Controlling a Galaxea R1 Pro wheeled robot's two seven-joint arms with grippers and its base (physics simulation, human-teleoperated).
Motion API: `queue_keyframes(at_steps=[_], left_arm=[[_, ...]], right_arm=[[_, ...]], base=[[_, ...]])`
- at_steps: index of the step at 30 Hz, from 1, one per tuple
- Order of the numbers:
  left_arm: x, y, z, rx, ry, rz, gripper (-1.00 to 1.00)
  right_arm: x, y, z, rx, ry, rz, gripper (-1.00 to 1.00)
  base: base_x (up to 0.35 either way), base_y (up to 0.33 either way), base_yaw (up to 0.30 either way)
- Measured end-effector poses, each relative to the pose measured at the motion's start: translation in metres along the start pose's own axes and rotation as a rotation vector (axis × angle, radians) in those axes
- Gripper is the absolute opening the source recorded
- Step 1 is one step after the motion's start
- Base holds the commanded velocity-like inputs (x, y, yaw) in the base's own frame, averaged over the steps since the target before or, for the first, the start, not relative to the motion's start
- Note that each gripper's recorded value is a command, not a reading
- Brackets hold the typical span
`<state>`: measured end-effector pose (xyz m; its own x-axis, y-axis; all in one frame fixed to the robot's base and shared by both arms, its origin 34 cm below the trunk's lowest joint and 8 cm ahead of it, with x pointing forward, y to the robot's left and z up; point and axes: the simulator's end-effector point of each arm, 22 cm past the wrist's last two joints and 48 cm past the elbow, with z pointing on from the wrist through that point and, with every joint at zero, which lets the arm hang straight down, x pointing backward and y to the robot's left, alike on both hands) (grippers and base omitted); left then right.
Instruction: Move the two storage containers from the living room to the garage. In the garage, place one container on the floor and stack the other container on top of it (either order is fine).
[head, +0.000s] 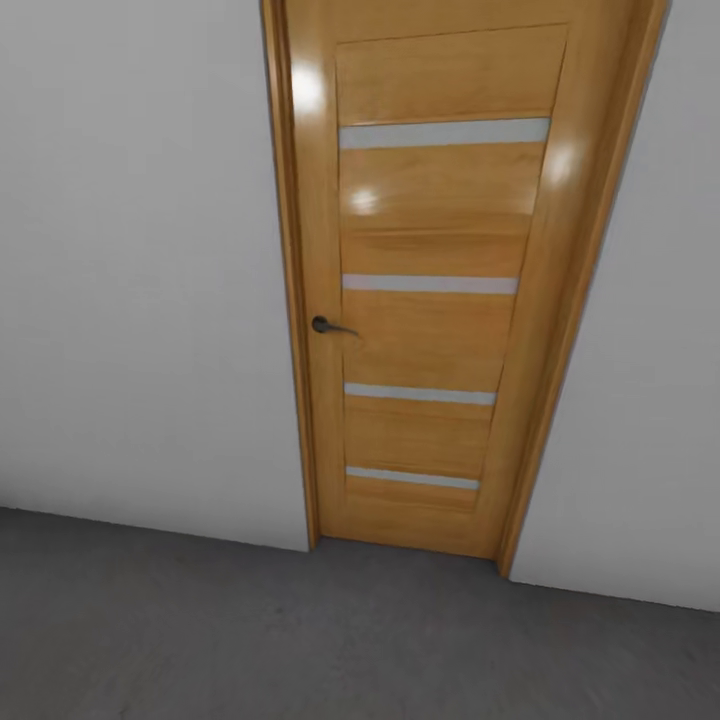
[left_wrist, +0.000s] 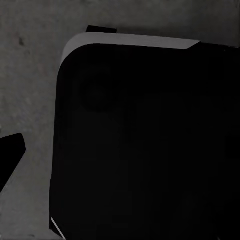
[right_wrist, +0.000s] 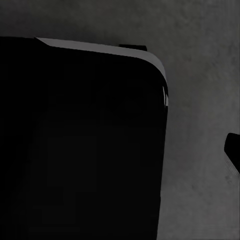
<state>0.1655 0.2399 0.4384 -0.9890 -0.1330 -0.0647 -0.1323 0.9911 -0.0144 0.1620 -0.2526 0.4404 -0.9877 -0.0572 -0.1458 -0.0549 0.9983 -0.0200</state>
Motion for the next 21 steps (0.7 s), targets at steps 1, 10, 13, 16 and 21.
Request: queue_keyframes(at_steps=[1,10,13,16,21], left_arm=[[0.0001,0.0000,0.0000,0.000,0.000,0.000,1.00],[-0.0001,0.0000,0.0000,0.000,-0.001,0.000,1.00],[-0.0004,0.0000,0.0000,0.000,-0.001,0.000,1.00],[-0.0006,0.0000,0.0000,0.000,-0.002,0.001,1.00],[-0.0015,-0.0001,0.0001,0.000,-0.005,0.000,1.00]], right_arm=[[0.0000,-0.0001,0.0000,0.000,0.000,-0.001,1.00],[-0.0003,0.0011,0.0000,-0.002,-0.001,-0.004,1.00],[-0.0004,0.0013,0.0000,-0.002,-0.001,-0.003,1.00],[-0.0004,0.0020,0.0000,-0.004,-0.002,-0.008,1.00],[-0.0004,0.0022,0.0001,-0.002,-0.001,0.005,1.00]], base=[[0.325,0.071,-0.002],[0.325,0.071,0.000],[0.325,0.069,0.000],[0.325,0.035,0.000],[0.135,0.001,-0.205]])
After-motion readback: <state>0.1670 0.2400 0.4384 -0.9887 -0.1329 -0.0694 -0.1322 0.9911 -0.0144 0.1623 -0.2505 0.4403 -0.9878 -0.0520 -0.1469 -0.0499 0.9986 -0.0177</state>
